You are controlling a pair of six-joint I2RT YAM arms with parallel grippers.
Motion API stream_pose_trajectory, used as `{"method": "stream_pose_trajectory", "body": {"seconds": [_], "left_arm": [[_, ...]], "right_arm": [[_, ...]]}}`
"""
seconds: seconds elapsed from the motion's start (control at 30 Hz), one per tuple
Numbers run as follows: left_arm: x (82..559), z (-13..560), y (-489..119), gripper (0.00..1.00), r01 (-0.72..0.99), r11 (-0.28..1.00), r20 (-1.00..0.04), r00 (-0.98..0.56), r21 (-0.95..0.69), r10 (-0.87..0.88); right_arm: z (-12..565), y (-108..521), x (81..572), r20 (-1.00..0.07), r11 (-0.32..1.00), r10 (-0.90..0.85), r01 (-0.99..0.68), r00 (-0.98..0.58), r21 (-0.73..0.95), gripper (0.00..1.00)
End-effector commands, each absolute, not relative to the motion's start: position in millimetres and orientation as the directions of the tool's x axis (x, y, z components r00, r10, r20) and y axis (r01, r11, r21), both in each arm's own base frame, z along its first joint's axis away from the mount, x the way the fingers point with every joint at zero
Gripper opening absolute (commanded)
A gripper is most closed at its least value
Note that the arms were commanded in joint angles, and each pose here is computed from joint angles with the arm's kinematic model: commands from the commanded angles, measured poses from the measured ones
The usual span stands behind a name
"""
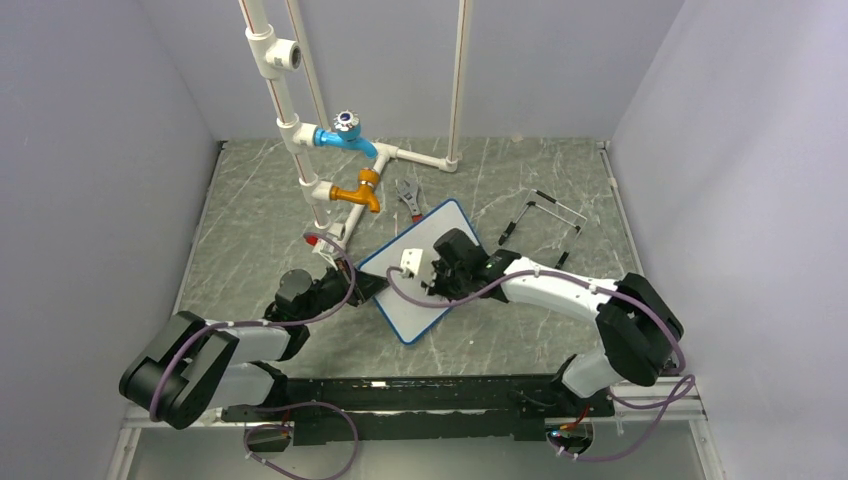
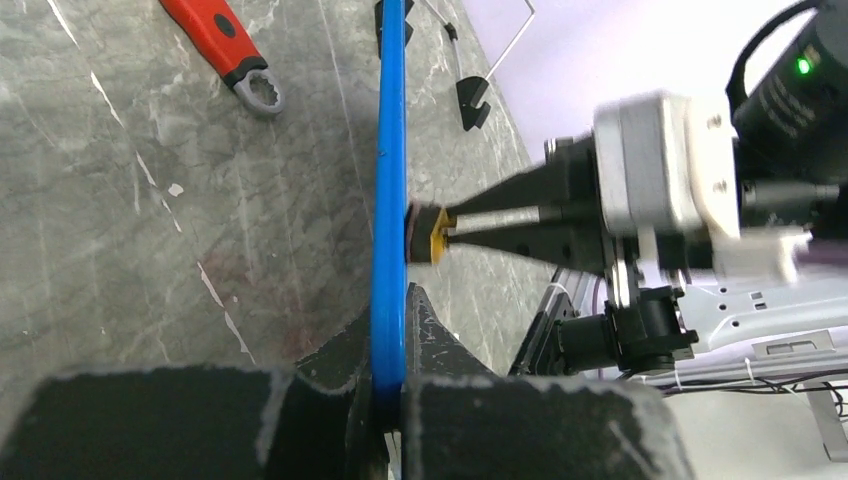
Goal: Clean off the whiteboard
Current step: Erase the whiteboard at the center of the board.
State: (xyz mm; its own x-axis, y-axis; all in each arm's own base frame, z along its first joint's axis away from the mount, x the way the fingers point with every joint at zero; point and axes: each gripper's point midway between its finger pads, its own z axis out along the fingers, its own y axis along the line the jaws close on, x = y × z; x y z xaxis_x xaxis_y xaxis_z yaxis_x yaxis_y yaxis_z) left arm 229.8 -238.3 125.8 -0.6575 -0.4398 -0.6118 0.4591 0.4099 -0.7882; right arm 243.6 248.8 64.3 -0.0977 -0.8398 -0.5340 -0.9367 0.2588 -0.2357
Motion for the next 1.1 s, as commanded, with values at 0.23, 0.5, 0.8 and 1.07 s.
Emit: {"method": "stream_pose_trajectory", "body": {"seconds": [0.23, 0.5, 0.8, 1.07], "left_arm": [[219, 193, -252, 0.00, 0.643, 0.245, -0.670, -0.579, -0.725, -0.464], [219, 191, -255, 0.00, 0.645, 0.232, -0.667, -0.589, -0.728, -0.456], [220, 188, -253, 0.00, 0.635, 0.245, -0.665, -0.589, -0.732, -0.460], [220, 184, -251, 0.00, 0.634, 0.274, -0.680, -0.584, -0.723, -0.443]], "right_arm": [[65, 290, 204, -0.555, 0.078, -0.830, -0.974, 0.054, -0.212, 0.00], [81, 247, 269, -0.589, 0.364, -0.798, -0.882, -0.130, -0.299, 0.00], [40, 280, 158, -0.473, -0.168, -0.857, -0.978, 0.206, -0.121, 0.00], [58, 266, 226, -0.514, 0.141, -0.858, -0.962, -0.001, -0.234, 0.00]]}}
